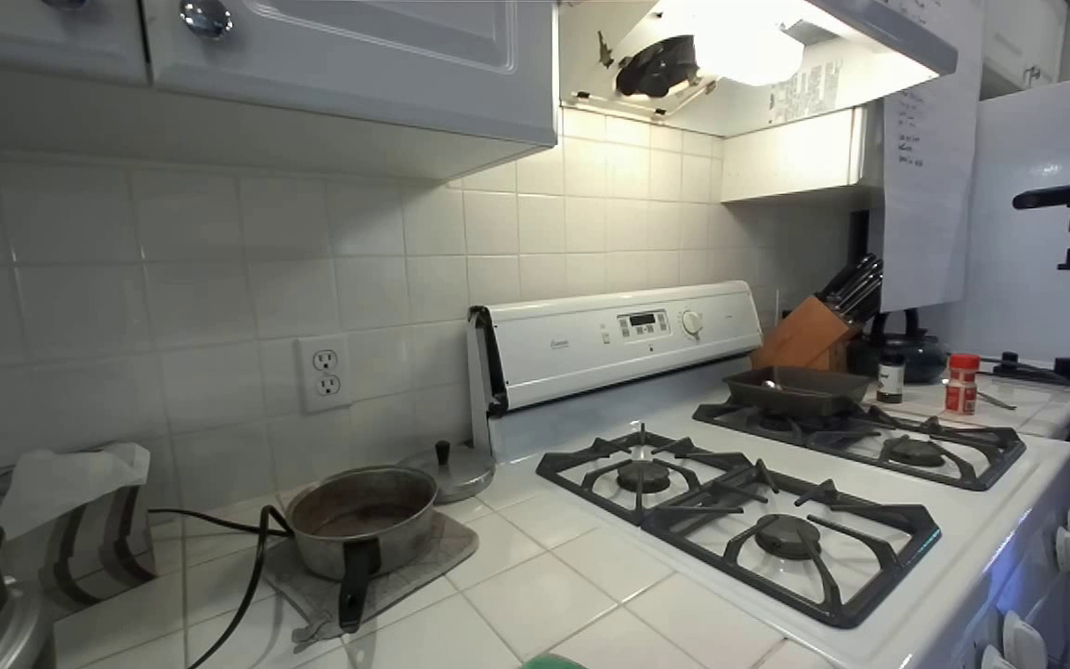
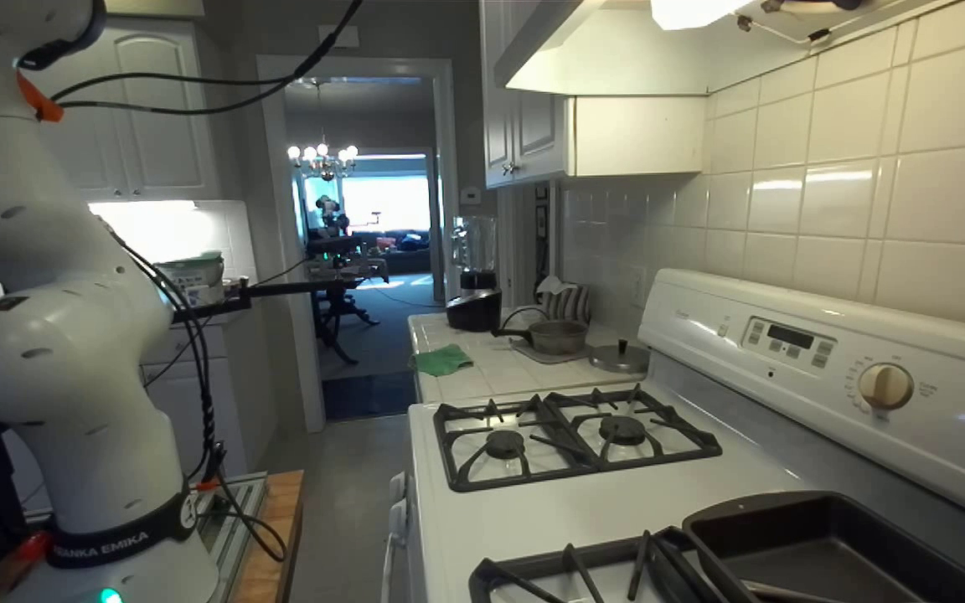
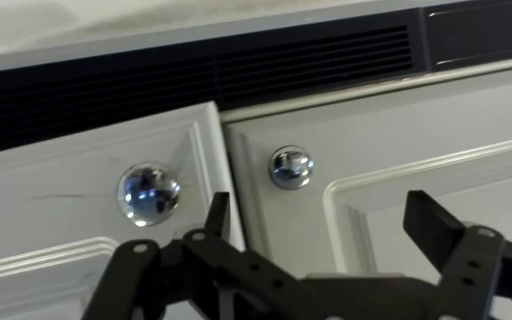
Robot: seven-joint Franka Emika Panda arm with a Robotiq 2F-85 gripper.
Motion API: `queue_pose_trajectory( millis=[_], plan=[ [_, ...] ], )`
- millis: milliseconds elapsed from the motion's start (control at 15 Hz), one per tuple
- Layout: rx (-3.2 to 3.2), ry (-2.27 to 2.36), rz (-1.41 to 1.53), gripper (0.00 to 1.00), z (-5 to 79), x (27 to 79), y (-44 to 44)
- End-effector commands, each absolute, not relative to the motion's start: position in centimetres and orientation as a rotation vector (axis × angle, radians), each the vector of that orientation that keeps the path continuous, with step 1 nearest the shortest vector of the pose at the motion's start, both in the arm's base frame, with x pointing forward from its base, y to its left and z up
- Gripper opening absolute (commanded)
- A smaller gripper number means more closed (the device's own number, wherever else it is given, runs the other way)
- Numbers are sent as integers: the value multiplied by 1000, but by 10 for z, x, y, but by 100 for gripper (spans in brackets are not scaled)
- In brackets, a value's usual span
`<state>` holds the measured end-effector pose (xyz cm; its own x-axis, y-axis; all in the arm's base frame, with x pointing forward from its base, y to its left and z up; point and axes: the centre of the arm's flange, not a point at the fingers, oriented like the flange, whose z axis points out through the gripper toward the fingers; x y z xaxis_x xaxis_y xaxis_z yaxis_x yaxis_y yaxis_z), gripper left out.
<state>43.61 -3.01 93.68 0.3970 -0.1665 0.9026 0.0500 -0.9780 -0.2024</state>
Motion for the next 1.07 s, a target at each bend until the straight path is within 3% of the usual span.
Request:
queue_pose_trajectory(
  millis=[0,533,1000],
  plan=[
    [-2448,-11,-1571,100,926,433,1],
    [-2550,182,-1539,100,944,421,13],
    [-2742,277,-1239,100,935,392,3]
  ],
)
